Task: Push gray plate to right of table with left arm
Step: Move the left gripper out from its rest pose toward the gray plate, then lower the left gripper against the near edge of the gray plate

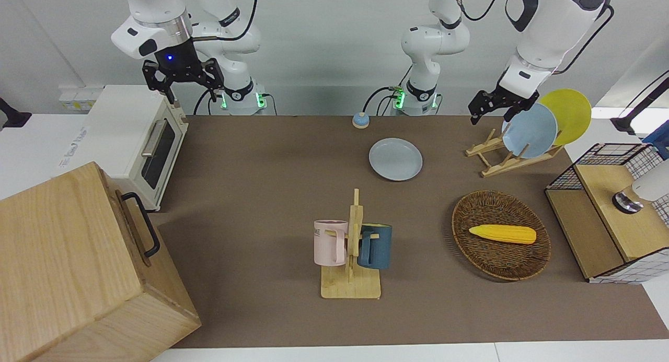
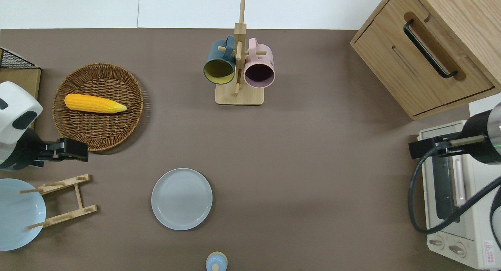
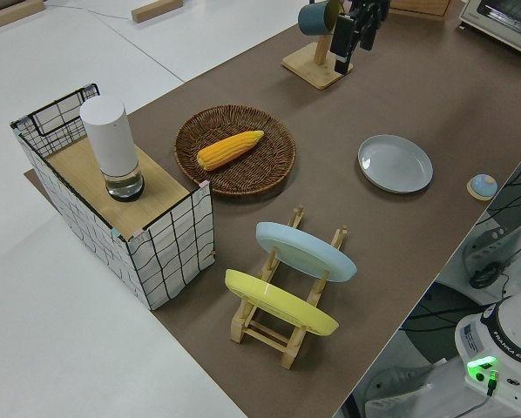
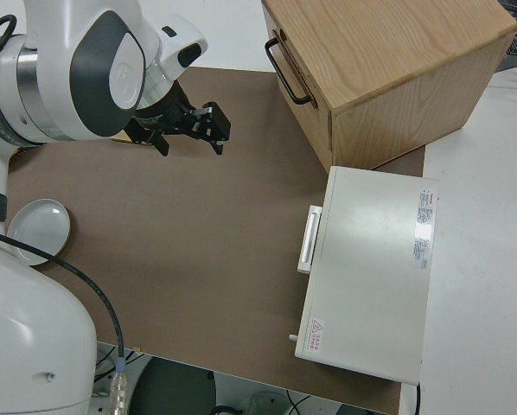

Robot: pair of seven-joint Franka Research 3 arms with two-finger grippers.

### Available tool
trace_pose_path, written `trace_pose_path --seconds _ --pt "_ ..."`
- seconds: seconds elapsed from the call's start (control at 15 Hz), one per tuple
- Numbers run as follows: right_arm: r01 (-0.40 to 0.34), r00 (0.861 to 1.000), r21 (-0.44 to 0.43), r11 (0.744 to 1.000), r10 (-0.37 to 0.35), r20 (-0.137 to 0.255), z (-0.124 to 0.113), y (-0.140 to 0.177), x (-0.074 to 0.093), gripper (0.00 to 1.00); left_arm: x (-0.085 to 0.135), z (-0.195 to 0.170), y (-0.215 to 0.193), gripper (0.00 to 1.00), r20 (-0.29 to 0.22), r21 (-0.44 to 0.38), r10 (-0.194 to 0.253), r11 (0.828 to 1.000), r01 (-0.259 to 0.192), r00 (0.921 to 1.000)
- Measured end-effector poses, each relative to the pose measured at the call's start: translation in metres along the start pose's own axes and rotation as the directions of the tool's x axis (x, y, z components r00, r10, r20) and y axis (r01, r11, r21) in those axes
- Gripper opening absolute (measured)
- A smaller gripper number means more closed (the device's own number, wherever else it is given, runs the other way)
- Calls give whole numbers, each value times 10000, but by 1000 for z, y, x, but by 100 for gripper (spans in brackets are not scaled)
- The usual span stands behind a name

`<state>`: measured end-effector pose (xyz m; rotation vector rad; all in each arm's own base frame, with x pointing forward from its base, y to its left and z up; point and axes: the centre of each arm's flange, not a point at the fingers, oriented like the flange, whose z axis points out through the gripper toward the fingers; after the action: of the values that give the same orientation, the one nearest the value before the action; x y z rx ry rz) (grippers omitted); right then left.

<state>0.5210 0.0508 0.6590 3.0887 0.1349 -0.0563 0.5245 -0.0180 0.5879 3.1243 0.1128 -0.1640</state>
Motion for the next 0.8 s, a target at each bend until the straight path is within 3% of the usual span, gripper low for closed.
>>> trace_pose_path --seconds 0.8 --pt "0 10000 0 10000 0 0 0 0 0 100 0 128 6 100 1045 99 95 9999 -106 9945"
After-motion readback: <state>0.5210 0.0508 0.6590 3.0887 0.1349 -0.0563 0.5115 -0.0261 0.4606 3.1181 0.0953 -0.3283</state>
